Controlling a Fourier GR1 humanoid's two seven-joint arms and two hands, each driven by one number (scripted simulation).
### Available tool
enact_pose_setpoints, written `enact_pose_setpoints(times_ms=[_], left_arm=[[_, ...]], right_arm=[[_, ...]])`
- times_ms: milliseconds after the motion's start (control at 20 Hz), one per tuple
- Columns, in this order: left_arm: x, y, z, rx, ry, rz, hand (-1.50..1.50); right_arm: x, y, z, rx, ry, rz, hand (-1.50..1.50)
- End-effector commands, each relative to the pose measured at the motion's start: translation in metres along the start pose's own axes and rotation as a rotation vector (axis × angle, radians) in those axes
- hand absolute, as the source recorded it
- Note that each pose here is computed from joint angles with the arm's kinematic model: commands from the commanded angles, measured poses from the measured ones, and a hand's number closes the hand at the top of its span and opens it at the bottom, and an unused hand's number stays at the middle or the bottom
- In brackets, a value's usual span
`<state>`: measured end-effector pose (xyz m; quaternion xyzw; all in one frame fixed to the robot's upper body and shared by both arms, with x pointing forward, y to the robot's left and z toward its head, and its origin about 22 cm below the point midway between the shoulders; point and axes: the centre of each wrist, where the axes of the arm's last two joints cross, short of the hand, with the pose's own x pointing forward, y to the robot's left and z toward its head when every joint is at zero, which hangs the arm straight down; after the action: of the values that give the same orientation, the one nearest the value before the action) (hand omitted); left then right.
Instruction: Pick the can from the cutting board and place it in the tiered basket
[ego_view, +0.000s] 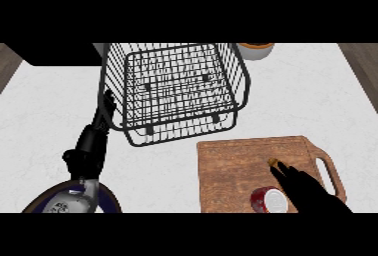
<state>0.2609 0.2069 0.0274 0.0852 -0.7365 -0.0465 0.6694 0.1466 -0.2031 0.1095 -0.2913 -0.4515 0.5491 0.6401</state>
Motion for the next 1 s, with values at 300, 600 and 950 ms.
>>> enact_pose_setpoints(times_ms=[300, 600, 950], left_arm=[[-0.006, -0.002, -0.017, 0.007, -0.005, 0.000, 0.00], [-0.007, -0.006, -0.002, -0.012, -0.001, 0.004, 0.00], [0.010, 0.001, -0.003, 0.008, -0.018, -0.005, 0.00]], right_arm=[[-0.010, 0.014, -0.026, 0.036, 0.006, -0.016, -1.50], [-0.007, 0.012, -0.030, 0.020, 0.006, -0.029, -1.50], [-0.015, 0.049, -0.045, 0.017, 0.004, -0.056, -1.50]])
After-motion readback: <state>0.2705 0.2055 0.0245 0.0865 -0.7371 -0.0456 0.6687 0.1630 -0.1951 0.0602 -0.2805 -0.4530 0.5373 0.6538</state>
